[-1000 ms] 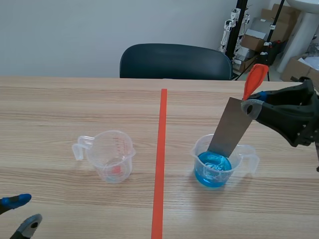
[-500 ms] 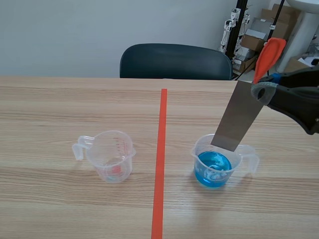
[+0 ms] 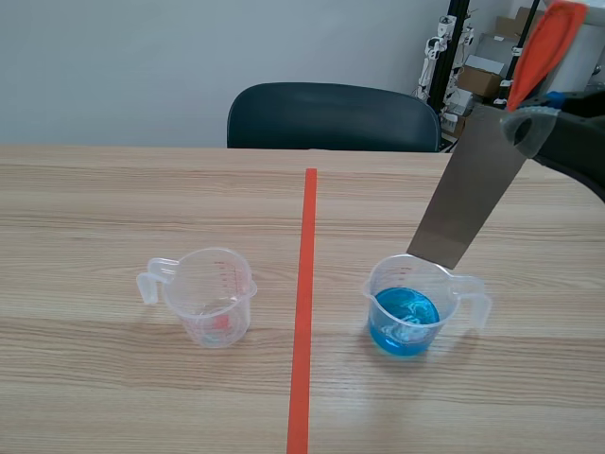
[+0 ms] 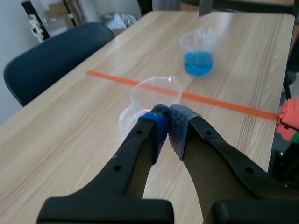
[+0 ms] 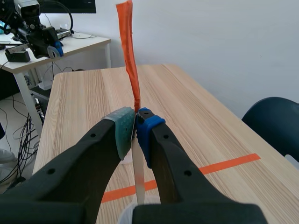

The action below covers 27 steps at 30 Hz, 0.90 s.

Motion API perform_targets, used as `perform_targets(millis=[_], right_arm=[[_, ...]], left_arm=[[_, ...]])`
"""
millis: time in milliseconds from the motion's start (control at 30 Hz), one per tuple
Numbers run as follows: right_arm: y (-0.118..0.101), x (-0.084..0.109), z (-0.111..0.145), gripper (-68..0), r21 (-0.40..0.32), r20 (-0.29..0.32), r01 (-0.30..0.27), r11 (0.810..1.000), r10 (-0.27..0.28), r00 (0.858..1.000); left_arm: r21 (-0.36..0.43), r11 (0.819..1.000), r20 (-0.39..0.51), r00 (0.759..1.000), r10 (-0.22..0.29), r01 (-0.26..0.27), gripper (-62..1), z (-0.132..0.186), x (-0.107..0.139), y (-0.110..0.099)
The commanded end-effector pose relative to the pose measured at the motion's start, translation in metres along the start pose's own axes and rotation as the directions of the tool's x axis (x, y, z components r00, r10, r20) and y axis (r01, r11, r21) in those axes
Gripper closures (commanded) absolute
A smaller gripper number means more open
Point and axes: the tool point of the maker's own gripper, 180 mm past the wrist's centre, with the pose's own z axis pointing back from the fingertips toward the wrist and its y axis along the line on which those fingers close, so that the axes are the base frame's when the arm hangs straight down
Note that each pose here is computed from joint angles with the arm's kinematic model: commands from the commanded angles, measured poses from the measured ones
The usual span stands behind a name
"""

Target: Do the redox reaction experiment. raise the plate out of the solution

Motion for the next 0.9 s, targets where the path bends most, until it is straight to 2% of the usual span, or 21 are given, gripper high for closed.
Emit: perform_targets(millis=[0, 200, 467, 600, 700, 867], right_arm=[[-0.007, 0.017, 0.000, -0.4, -0.008, 0.031, -0.024, 1.000, 0.025, 0.999], [-0.011, 0.025, 0.002, -0.4, -0.029, 0.044, -0.014, 0.999, 0.015, 0.999], [-0.023, 0.033, 0.002, -0.4, -0.068, 0.047, -0.012, 0.998, 0.015, 0.999], [-0.024, 0.030, 0.002, -0.4, -0.072, 0.031, -0.008, 0.997, 0.010, 0.999], [-0.025, 0.032, 0.002, -0.4, -0.080, 0.040, -0.002, 0.997, 0.005, 0.999], [-0.024, 0.032, 0.002, -0.4, -0.077, 0.040, 0.002, 0.997, 0.002, 0.999]], left_arm=[[0.001, 1.000, 0.025, 0.999, -0.030, 0.030, -2.7, -0.009, 0.008, 0.003], [-0.070, 0.990, -0.037, 0.992, -0.124, 0.121, -2.5, -0.049, 0.013, 0.001], [-0.087, 0.969, -0.056, 0.970, -0.237, 0.232, -2.6, -0.105, 0.035, -0.001], [-0.096, 0.957, -0.056, 0.958, -0.281, 0.275, -2.6, -0.127, 0.044, -0.005], [-0.096, 0.951, -0.078, 0.950, -0.302, 0.295, -2.6, -0.145, 0.043, -0.005], [-0.108, 0.949, -0.129, 0.942, -0.310, 0.297, -2.7, -0.172, 0.030, -0.007]])
